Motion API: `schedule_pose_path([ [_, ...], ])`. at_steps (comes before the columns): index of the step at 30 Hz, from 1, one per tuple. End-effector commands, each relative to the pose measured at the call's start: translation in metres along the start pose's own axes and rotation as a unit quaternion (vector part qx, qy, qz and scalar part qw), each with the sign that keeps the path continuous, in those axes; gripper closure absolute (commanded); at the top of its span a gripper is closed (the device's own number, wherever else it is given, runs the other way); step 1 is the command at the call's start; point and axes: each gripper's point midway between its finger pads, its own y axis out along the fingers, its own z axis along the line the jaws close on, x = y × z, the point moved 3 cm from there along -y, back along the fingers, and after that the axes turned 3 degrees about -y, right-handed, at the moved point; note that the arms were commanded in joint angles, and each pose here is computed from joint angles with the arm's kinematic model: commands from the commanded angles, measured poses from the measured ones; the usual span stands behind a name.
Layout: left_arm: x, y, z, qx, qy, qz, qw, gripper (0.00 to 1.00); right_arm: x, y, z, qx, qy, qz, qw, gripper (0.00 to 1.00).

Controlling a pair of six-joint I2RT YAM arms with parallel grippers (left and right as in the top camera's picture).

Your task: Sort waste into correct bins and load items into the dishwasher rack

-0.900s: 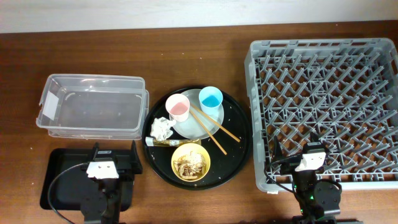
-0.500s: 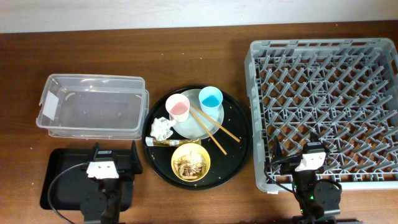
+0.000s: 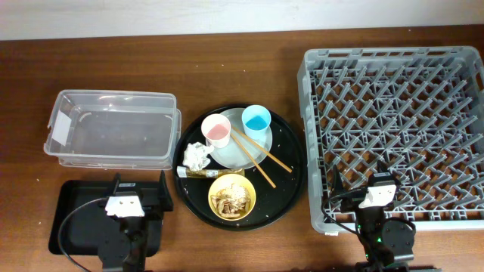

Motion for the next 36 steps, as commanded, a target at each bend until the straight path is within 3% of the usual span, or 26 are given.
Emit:
schedule_pose_path([
  [1,-0.004,0.001,0.003,0.01,0.004,0.005,1.0,0.01,-0.003,0.0,0.0,-0.002,0.002,0.003,1.0,0.01],
  [11,-0.004,0.001,0.003,0.01,0.004,0.004,1.0,0.01,-0.003,0.0,0.0,-0.002,0.002,0.003,1.0,0.02],
  [12,0.008,0.0,0.002,0.007,0.004,-0.023,1.0,0.01,-0.003,0.0,0.0,-0.002,0.002,0.003,1.0,0.01],
  [14,0.021,-0.005,-0.034,-0.119,0.007,-0.049,0.992,0.01,-0.003,0.0,0.0,-0.002,0.002,0.003,1.0,0.02],
  [16,0.03,-0.011,-0.052,-0.183,0.016,-0.07,0.98,0.01,-0.003,0.0,0.0,-0.002,0.002,0.003,1.0,0.02],
  [17,0.047,-0.023,-0.07,-0.248,0.029,-0.102,0.963,0.0,-0.003,0.0,0.0,-0.002,0.002,0.003,1.0,0.02],
  [18,0.063,-0.029,-0.072,-0.253,-0.013,-0.098,0.962,0.01,-0.003,0.0,0.0,-0.002,0.002,0.003,1.0,0.02],
  [22,0.12,-0.059,-0.069,-0.21,-0.034,-0.011,0.977,0.01,-0.003,0.0,0.0,-0.002,0.002,0.003,1.0,0.02],
  [25,0.156,-0.072,-0.079,-0.224,-0.03,0.065,0.972,0.01,-0.003,0.0,0.0,-0.002,0.002,0.003,1.0,0.02],
  [29,0.193,-0.066,-0.082,-0.21,-0.025,0.226,0.951,0.01,-0.003,0.0,0.0,-0.002,0.002,0.003,1.0,0.02],
  [34,0.176,-0.038,-0.089,-0.23,-0.07,0.341,0.909,0.01,-0.003,0.0,0.0,-0.002,0.002,0.003,1.0,0.02],
  [35,0.172,-0.038,-0.091,-0.233,-0.083,0.357,0.901,0.15,-0.003,0.0,0.0,-0.002,0.002,0.003,1.0,0.02],
  [36,0.168,-0.036,-0.086,-0.209,-0.094,0.369,0.901,0.21,-0.003,0.0,0.0,-0.002,0.002,0.003,1.0,0.02],
])
